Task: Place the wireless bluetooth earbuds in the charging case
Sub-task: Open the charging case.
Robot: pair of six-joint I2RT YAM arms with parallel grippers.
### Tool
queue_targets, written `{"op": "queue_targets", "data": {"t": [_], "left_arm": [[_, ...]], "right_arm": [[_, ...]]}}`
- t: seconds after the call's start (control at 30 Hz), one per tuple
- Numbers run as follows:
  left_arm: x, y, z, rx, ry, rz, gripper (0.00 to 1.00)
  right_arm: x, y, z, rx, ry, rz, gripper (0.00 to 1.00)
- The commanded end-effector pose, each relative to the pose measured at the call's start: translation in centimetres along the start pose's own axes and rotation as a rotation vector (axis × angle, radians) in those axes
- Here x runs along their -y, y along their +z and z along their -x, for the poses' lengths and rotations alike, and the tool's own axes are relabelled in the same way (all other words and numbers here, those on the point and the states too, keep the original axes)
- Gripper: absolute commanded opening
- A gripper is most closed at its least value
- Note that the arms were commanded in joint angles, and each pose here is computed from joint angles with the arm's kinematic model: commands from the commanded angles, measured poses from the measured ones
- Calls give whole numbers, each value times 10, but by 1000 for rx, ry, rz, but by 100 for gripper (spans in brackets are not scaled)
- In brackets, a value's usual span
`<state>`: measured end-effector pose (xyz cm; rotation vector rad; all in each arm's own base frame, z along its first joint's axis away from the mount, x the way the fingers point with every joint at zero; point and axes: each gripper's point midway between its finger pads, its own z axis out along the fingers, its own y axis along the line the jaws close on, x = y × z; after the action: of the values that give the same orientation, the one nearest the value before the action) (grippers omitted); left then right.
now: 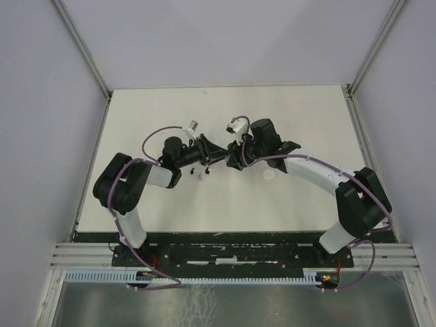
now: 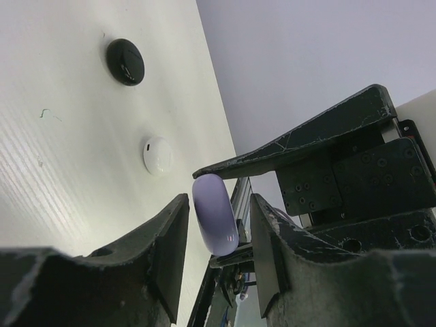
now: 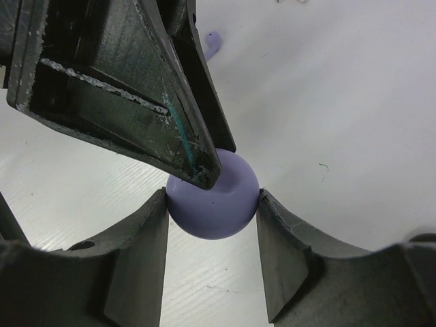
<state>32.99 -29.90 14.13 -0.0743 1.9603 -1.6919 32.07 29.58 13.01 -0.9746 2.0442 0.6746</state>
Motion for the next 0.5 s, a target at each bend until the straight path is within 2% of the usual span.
{"op": "queue_targets", "data": {"t": [0.0, 0.37, 0.47], "left_arm": [[19, 6, 11, 23, 102, -50, 47], [19, 7, 9, 15, 96, -57, 34], [20, 7, 8, 15, 99, -61, 28]], "right_arm": [[3, -1, 28, 70, -45, -12, 2], [7, 0, 27, 67, -47, -29, 2], [7, 1, 27, 66, -44, -29, 2]]}}
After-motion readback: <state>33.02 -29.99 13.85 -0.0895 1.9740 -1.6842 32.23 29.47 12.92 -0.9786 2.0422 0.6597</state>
